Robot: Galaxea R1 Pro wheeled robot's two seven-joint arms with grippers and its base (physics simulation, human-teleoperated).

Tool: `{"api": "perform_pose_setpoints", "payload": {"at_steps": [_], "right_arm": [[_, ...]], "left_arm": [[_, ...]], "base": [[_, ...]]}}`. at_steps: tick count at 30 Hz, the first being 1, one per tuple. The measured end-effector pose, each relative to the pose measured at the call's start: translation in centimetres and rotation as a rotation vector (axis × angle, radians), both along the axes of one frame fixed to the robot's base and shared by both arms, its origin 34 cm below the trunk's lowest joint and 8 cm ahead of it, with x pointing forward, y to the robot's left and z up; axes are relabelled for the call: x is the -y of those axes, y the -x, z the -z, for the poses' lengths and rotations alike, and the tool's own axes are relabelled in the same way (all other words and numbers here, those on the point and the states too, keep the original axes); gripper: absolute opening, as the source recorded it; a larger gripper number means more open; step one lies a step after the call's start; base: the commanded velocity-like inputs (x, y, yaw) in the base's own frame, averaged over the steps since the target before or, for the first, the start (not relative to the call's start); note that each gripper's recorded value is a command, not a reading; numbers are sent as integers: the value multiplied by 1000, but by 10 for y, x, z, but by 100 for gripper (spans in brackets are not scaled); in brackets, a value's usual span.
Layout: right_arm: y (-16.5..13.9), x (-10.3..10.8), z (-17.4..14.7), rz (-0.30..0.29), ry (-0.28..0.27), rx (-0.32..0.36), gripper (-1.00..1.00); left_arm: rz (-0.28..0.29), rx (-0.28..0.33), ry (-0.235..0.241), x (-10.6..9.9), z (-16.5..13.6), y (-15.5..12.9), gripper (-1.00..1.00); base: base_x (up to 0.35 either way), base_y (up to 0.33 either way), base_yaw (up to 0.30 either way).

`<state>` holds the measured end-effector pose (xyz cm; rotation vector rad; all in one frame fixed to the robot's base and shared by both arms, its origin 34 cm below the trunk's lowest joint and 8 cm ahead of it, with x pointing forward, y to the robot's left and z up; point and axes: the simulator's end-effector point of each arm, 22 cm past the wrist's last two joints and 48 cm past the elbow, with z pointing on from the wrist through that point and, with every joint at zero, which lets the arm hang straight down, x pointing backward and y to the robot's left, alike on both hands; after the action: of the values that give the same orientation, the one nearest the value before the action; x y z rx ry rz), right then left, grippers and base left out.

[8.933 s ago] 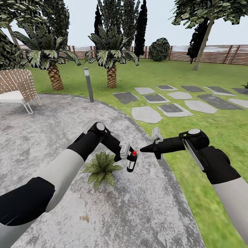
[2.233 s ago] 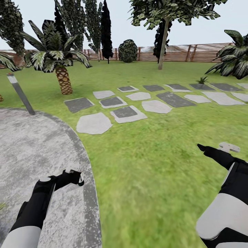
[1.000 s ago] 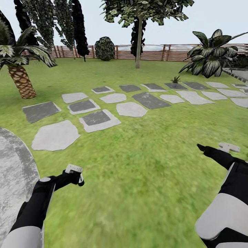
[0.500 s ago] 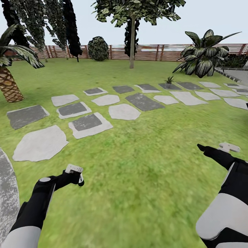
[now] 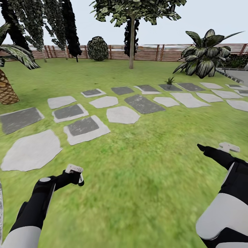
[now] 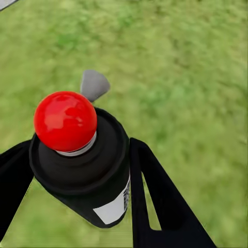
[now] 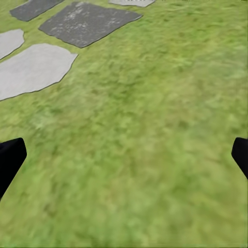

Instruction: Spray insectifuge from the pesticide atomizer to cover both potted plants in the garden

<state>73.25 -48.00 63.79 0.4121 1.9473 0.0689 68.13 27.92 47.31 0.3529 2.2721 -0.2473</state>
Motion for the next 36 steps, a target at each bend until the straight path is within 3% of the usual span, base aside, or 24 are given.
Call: {"api": "perform_pose_setpoints", "payload": {"at_steps": [36], "right_arm": [[0,-1,0,-1,-1,-1,100]], "left_arm": [[0,-1,0,0,0,0,-100]], "base": [[340,-83,-41]]}}
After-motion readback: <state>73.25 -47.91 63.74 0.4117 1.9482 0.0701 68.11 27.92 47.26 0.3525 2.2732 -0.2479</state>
